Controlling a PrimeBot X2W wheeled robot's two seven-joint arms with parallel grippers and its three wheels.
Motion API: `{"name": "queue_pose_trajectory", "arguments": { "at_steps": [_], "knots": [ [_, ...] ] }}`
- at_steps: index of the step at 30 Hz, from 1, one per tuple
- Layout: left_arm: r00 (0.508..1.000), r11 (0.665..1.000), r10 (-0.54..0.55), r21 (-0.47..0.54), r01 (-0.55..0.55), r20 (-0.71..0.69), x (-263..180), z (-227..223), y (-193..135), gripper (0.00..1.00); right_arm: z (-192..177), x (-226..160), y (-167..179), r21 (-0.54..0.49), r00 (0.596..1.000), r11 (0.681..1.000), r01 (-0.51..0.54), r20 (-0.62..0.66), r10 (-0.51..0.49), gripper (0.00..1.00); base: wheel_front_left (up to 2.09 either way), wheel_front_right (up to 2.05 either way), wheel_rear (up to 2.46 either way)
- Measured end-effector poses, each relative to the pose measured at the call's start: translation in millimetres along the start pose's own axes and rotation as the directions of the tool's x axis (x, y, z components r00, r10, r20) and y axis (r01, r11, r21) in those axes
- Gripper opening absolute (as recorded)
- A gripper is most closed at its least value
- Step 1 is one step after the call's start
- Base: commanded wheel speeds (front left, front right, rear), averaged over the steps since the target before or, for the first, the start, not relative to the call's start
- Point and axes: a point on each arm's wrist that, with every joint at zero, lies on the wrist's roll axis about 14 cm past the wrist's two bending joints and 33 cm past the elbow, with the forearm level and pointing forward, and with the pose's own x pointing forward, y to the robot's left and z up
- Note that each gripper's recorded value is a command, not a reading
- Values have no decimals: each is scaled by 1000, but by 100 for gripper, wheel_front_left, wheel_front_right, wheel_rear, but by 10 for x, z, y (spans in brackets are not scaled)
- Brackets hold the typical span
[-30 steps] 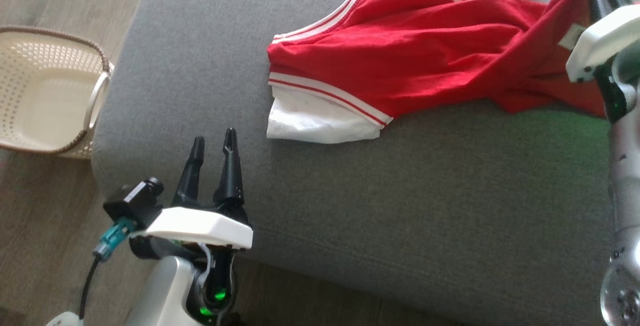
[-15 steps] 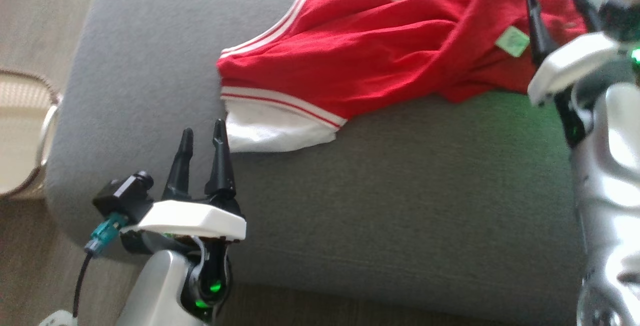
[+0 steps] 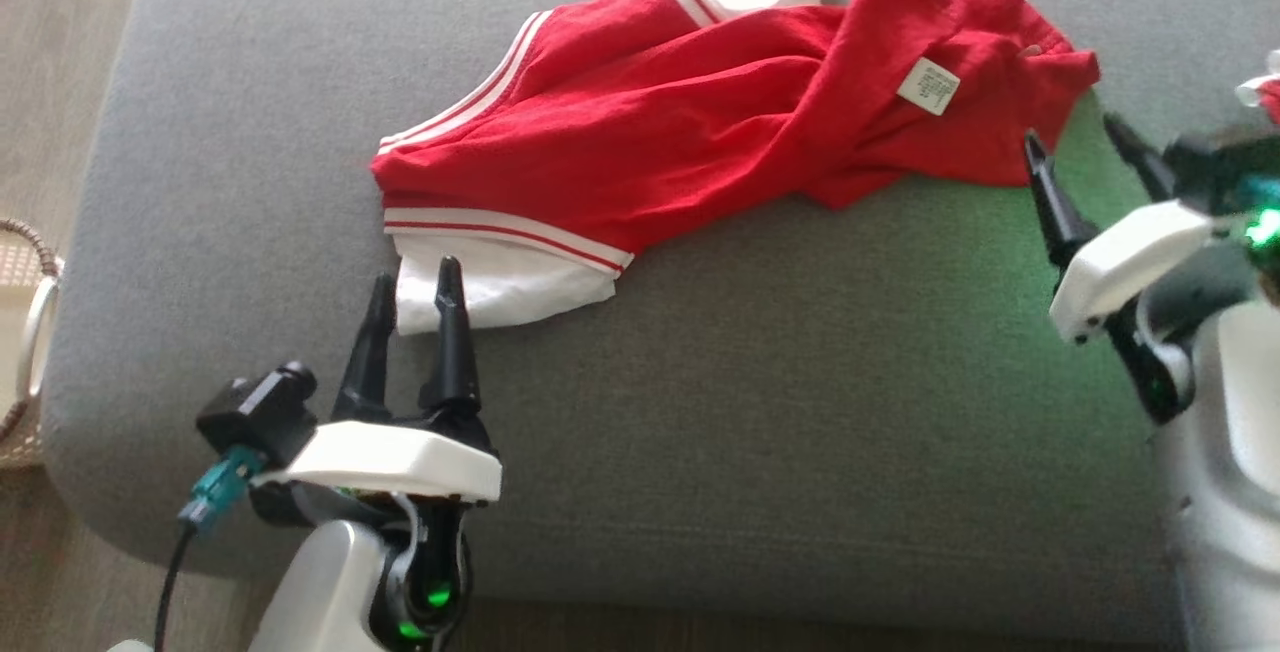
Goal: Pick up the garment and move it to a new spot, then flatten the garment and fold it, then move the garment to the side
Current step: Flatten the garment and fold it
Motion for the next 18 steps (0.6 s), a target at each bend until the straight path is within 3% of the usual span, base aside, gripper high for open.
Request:
{"name": "queue_pose_trajectory", "arguments": {
  "at_steps": [5, 10, 18],
  "knots": [
    [1000, 1000, 16, 3, -16, -6, -49, -13, 50, 100, 175, 256, 73, 17, 999, 999, -41, -18, 41, 100, 0, 0, 0],
    [999, 999, 51, 3, -51, -13, -111, -25, 151, 100, 245, 625, 139, 116, 992, 991, -67, -97, 78, 100, 0, 0, 0],
    [994, 994, 107, -11, -107, -30, -207, -62, 296, 100, -28, 929, 255, 185, 952, 978, -95, -271, 143, 100, 0, 0, 0]
  ]
}}
